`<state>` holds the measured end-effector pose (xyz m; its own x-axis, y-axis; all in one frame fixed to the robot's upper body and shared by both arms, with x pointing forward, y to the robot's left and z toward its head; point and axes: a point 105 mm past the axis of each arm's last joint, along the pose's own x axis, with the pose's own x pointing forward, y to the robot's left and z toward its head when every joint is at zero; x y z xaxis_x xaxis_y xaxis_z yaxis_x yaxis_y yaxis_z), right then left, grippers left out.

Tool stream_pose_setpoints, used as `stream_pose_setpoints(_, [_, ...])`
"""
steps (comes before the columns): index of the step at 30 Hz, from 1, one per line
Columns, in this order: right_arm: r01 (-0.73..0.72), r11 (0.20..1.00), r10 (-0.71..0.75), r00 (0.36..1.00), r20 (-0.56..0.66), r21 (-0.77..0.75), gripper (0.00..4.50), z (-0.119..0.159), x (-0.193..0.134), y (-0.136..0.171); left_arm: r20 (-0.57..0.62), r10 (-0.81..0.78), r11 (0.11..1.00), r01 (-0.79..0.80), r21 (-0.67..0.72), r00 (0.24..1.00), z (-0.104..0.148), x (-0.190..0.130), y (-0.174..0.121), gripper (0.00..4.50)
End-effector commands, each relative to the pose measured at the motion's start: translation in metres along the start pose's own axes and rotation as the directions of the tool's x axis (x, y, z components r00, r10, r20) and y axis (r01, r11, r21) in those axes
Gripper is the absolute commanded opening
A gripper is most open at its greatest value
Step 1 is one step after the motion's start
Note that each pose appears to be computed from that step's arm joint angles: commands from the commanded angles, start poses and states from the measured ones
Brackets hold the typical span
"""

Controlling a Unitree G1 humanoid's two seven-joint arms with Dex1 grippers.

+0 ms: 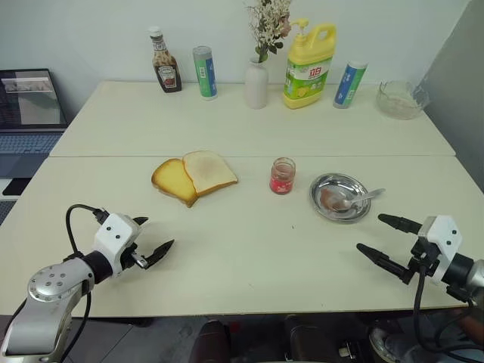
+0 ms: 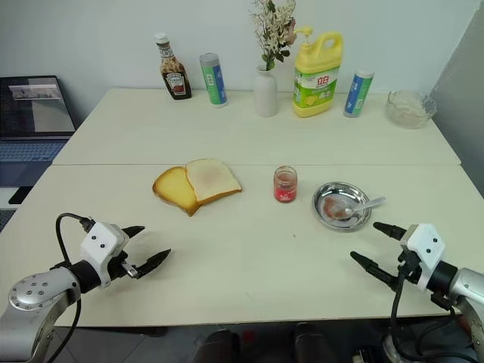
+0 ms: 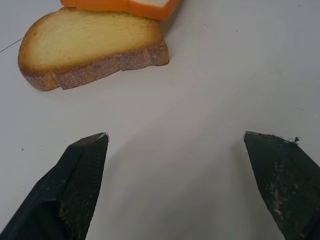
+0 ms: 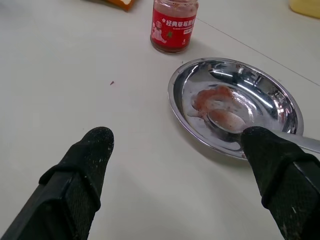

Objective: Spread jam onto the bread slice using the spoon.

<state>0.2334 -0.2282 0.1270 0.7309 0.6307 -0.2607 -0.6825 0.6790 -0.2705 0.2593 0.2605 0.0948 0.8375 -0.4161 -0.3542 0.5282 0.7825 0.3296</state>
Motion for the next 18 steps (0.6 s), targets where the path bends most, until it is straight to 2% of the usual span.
stream_pose_setpoints(1, [0.007,1.0,-0.006,1.0,0.023,-0.03,4.43,0.007,0.001,-0.003,0.049,0.003,1.0,-0.004,0.02,0.999,0.009,0.0,0.002,4.5])
stream_pose_setpoints(7, [0.007,1.0,-0.007,1.0,0.029,-0.021,4.43,0.006,0.002,-0.004,0.006,0.025,0.999,-0.025,0.028,1.0,0.004,0.0,0.006,4.5])
stream_pose_setpoints(13, [0.014,1.0,-0.014,0.999,0.03,-0.001,4.43,0.003,0.002,-0.004,0.024,0.085,0.995,-0.086,0.055,0.996,0.01,0.006,0.017,4.5])
stream_pose_setpoints(18, [0.061,0.998,-0.061,0.998,0.031,0.004,4.43,0.0,-0.005,-0.006,0.138,0.07,0.996,-0.076,0.041,0.988,0.029,0.01,0.018,4.5])
